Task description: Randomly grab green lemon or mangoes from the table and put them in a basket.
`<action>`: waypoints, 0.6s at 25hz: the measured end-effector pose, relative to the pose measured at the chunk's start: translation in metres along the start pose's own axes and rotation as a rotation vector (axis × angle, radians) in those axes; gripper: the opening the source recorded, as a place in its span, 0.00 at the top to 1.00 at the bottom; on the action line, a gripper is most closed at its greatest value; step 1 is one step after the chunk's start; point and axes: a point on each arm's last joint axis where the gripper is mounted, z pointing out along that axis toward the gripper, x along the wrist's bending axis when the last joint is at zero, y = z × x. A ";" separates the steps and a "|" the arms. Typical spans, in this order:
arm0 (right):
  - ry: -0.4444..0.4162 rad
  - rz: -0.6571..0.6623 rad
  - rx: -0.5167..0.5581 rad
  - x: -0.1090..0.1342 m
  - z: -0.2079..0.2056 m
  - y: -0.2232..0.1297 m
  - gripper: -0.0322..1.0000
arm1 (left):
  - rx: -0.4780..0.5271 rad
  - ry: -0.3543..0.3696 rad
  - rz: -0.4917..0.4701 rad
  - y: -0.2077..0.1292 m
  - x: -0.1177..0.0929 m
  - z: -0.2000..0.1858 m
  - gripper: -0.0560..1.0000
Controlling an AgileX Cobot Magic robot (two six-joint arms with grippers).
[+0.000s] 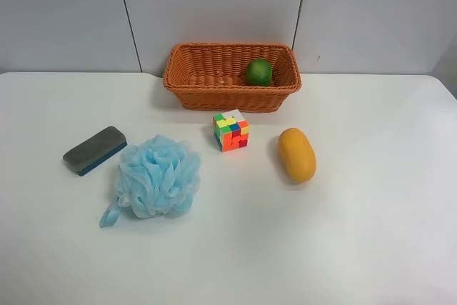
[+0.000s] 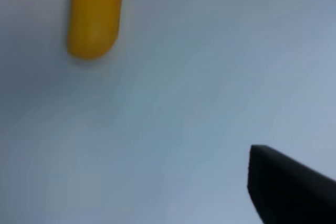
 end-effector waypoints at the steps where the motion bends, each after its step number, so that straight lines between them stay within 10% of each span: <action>1: -0.001 0.003 -0.015 0.001 -0.001 -0.014 0.01 | 0.000 0.000 0.000 0.000 0.000 0.000 0.01; 15: -0.011 0.001 -0.261 0.002 0.021 -0.103 0.01 | 0.000 0.000 0.000 0.000 0.000 0.000 0.01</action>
